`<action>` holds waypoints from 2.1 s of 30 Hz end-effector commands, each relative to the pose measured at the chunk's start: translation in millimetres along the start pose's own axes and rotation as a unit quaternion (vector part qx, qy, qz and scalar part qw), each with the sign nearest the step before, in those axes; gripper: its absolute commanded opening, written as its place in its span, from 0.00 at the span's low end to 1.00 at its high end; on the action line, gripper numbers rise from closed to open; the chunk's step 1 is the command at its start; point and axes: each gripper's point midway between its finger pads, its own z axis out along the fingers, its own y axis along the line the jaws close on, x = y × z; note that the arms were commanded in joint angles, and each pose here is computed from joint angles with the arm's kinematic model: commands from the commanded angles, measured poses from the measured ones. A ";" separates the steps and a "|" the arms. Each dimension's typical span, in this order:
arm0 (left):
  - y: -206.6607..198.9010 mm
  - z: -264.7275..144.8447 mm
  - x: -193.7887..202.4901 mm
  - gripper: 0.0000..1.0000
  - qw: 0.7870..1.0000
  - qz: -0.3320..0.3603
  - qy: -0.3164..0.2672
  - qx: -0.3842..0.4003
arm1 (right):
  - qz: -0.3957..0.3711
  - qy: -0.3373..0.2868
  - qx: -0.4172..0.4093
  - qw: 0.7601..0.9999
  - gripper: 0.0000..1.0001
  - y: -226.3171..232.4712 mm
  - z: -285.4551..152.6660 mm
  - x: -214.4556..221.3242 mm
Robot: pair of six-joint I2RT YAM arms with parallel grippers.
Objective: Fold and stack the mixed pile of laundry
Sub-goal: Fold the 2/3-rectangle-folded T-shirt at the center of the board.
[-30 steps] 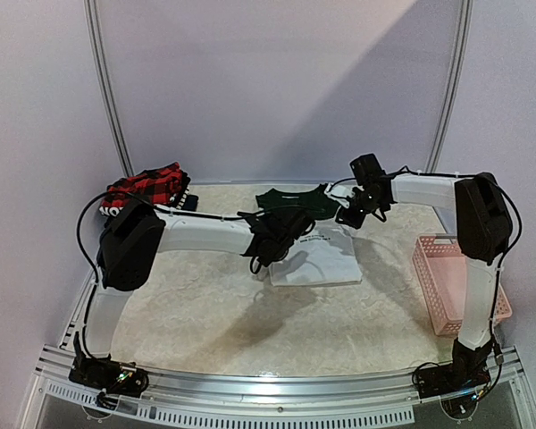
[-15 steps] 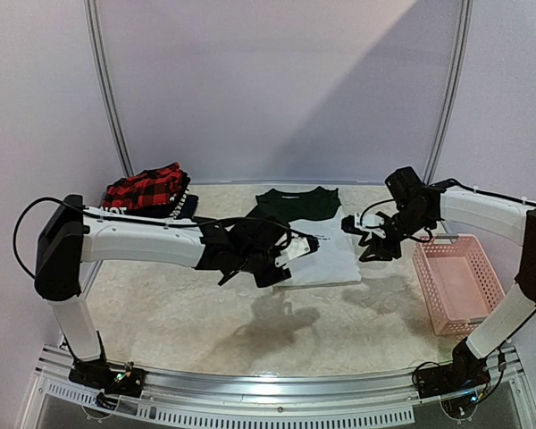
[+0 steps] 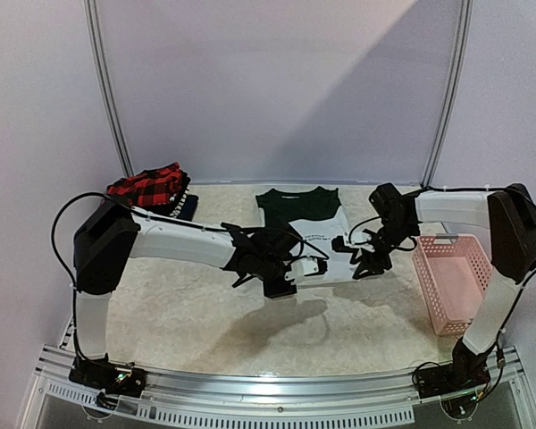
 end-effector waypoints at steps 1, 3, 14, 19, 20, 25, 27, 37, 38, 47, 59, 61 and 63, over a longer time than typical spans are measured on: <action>5.4 9.2 13.3 0.53 1.000 0.011 0.023 0.001 | -0.012 0.020 -0.006 1.000 0.49 -4.5 16.1 4.9; 7.4 9.9 19.2 0.52 0.999 0.011 0.029 -0.006 | -0.013 0.029 -0.007 0.999 0.49 -4.6 23.7 9.5; 8.9 19.8 44.8 0.28 0.996 0.029 0.073 -0.028 | -0.012 0.081 0.016 0.997 0.26 -8.5 53.1 37.0; 6.9 13.7 46.3 0.10 0.997 0.021 0.075 -0.024 | 0.010 0.060 0.034 0.998 0.05 -11.2 39.8 22.8; 7.3 9.3 45.3 0.06 0.997 0.018 0.074 -0.024 | 0.010 0.054 0.034 0.998 0.04 -8.8 34.5 17.9; 11.8 -35.5 31.3 0.00 0.997 -0.025 0.068 -0.025 | 0.005 0.016 0.026 1.000 0.02 16.2 -7.6 -12.4; 5.9 -55.4 25.6 0.00 0.997 -0.036 0.062 -0.011 | 0.005 0.003 0.021 1.000 0.02 26.9 -23.9 -21.8; -3.6 -142.2 -10.8 0.00 0.996 -0.070 0.040 -0.027 | 0.042 -0.052 -0.011 0.998 0.02 80.5 -104.3 -54.8; 0.4 -147.7 -12.6 0.00 0.996 -0.073 0.036 -0.035 | 0.045 -0.054 -0.007 0.998 0.01 80.3 -110.1 -57.1; 80.4 -128.2 -22.7 0.00 0.984 -0.121 0.017 -0.133 | 0.120 -0.060 0.103 0.986 0.00 -2.1 -119.5 -64.5; 224.5 -14.1 24.1 0.06 0.936 -0.288 0.068 -0.193 | 0.262 -0.082 0.246 0.930 0.25 -226.8 -68.1 -45.9; 238.9 -9.1 30.3 0.37 0.924 -0.314 0.076 -0.204 | 0.276 -0.072 0.250 0.925 0.35 -246.5 -58.6 -42.8; 248.3 -16.7 30.0 0.48 0.914 -0.330 0.073 -0.224 | 0.297 -0.064 0.237 0.923 0.37 -251.5 -45.9 -36.0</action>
